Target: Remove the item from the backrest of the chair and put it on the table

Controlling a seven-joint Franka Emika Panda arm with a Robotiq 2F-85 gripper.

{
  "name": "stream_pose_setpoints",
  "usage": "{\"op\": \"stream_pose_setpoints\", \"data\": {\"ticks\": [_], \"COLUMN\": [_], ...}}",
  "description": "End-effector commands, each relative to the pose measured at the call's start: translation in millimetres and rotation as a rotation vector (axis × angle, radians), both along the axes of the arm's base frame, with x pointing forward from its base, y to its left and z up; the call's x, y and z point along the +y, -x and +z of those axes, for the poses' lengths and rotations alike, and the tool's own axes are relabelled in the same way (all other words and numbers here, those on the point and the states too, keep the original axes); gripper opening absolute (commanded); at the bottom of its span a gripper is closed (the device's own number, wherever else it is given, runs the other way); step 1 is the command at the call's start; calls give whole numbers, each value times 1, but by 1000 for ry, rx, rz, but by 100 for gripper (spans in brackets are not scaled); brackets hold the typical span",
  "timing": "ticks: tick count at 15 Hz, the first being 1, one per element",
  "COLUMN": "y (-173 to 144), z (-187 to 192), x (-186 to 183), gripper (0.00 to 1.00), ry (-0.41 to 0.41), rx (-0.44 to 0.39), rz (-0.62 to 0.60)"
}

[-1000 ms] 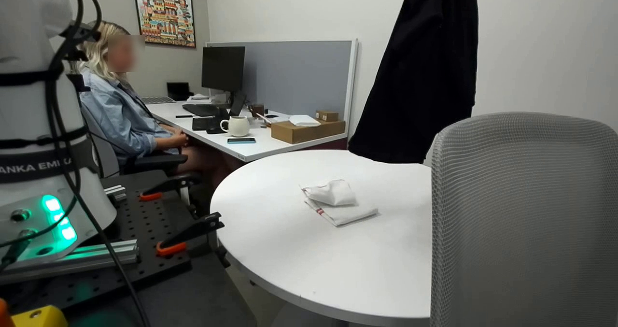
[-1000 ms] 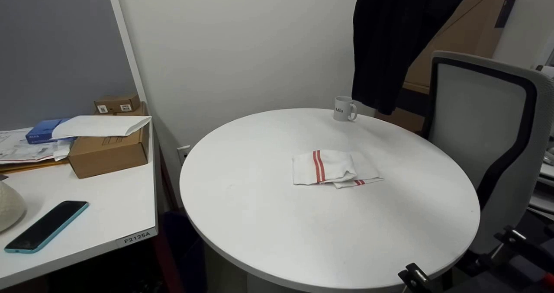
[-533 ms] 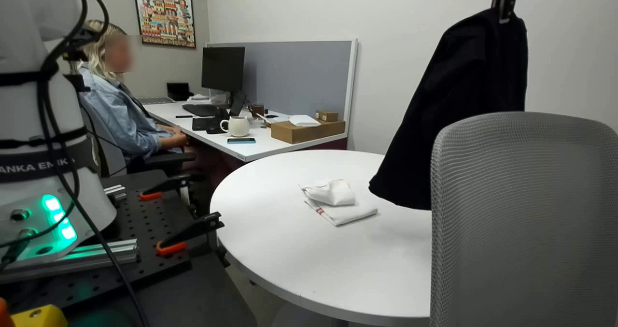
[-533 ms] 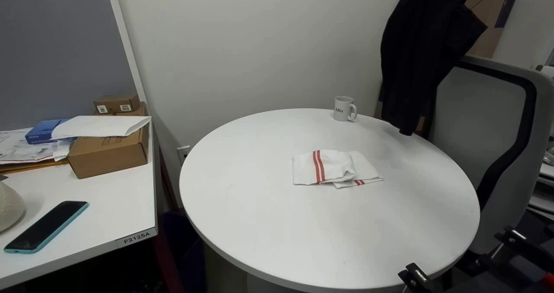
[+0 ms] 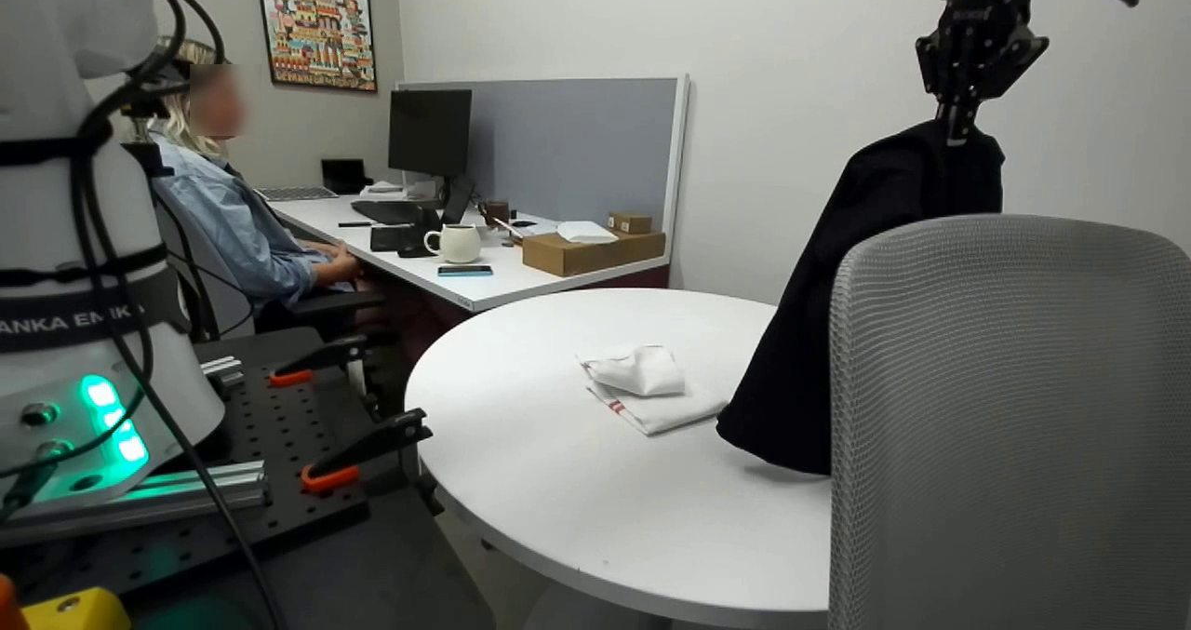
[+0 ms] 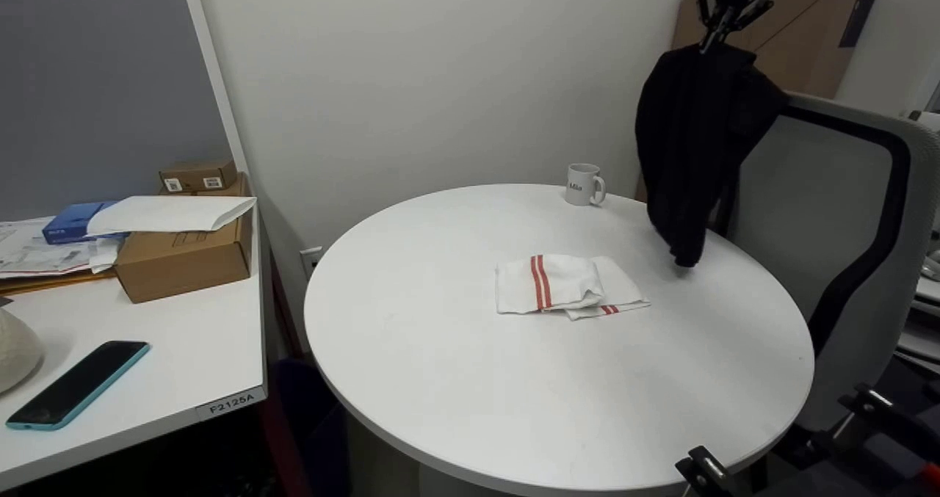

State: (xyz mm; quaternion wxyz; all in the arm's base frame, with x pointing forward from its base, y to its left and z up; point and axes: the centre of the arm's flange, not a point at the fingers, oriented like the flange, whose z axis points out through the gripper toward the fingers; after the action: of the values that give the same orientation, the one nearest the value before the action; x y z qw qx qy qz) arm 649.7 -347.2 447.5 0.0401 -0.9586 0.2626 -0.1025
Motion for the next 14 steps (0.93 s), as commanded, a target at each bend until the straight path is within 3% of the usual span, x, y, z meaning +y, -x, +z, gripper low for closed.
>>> {"op": "stream_pose_setpoints", "data": {"ticks": [1, 9, 14], "y": [-45, -87, -98], "z": [-15, -68, -52], "x": [32, 116, 162], "gripper": [2, 2, 2], "ry": [21, 87, 66], "rx": [-30, -21, -92], "rz": [-55, -44, -2]}}
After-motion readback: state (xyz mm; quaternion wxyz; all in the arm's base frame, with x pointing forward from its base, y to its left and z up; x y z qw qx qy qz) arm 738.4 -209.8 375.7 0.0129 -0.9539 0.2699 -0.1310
